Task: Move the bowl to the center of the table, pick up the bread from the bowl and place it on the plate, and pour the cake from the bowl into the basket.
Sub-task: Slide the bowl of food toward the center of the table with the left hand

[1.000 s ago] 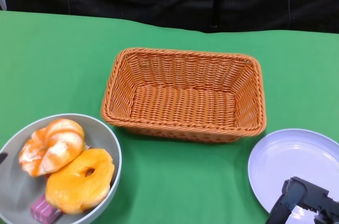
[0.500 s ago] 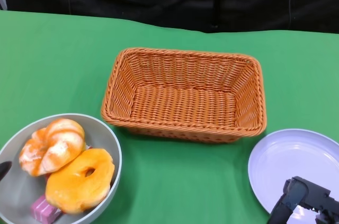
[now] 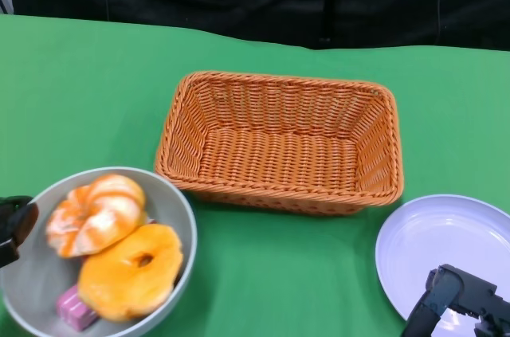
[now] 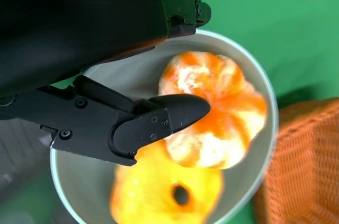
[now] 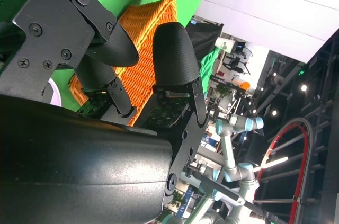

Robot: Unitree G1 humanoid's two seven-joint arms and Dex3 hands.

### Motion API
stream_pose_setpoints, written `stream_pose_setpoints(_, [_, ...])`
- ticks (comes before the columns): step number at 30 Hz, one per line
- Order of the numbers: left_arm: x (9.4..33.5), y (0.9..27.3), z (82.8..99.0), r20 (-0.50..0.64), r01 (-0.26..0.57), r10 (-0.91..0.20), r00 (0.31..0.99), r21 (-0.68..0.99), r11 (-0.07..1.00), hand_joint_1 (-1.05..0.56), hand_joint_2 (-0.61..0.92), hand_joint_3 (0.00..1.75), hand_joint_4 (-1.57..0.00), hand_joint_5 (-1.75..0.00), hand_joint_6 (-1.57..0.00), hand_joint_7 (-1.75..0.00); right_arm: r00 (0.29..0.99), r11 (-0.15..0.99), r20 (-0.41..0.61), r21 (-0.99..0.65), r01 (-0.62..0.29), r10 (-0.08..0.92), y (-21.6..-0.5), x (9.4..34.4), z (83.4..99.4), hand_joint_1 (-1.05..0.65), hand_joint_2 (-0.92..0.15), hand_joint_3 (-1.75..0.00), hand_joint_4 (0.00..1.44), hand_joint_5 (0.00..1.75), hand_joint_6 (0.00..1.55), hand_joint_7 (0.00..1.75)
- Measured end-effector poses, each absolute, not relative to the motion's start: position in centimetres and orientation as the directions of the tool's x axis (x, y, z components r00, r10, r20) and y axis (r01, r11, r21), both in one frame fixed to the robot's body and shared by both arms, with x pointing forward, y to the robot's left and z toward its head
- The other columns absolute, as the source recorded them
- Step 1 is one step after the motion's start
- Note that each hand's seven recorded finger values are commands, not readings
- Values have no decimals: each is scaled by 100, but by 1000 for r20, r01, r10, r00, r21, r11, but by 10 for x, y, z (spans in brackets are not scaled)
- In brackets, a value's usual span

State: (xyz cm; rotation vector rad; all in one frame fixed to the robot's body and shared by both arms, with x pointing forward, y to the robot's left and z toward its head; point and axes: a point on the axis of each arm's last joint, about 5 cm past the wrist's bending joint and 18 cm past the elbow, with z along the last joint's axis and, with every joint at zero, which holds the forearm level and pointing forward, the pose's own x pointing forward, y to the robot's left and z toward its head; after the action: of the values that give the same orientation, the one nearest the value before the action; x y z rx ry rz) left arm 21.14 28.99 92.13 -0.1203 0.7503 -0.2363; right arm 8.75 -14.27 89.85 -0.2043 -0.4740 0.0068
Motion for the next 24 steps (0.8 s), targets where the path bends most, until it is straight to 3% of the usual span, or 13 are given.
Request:
stream_pose_setpoints(3, [215,286,917,-659,96,-281,698,-303,948,-63,92,75,0,0,0,0,889,979,454,-197,43,52,-143,87,899,3,-18,-170,90,171,85,146])
stream_pose_setpoints(7, [219,283,918,-658,81,-296,692,-338,938,-64,92,75,0,0,0,0,888,980,457,-196,46,50,-143,88,900,3,-18,-170,90,171,85,146])
stream_pose_setpoints(13, [221,279,915,-650,-27,-337,681,-483,875,-64,92,79,0,0,0,0,889,980,456,-195,48,47,-143,88,901,4,-18,-170,90,172,85,145])
stream_pose_setpoints(24, [221,258,916,-659,-94,-376,652,-561,822,-63,92,79,0,0,0,0,888,981,457,-188,48,44,-143,87,902,4,-16,-172,90,172,85,145])
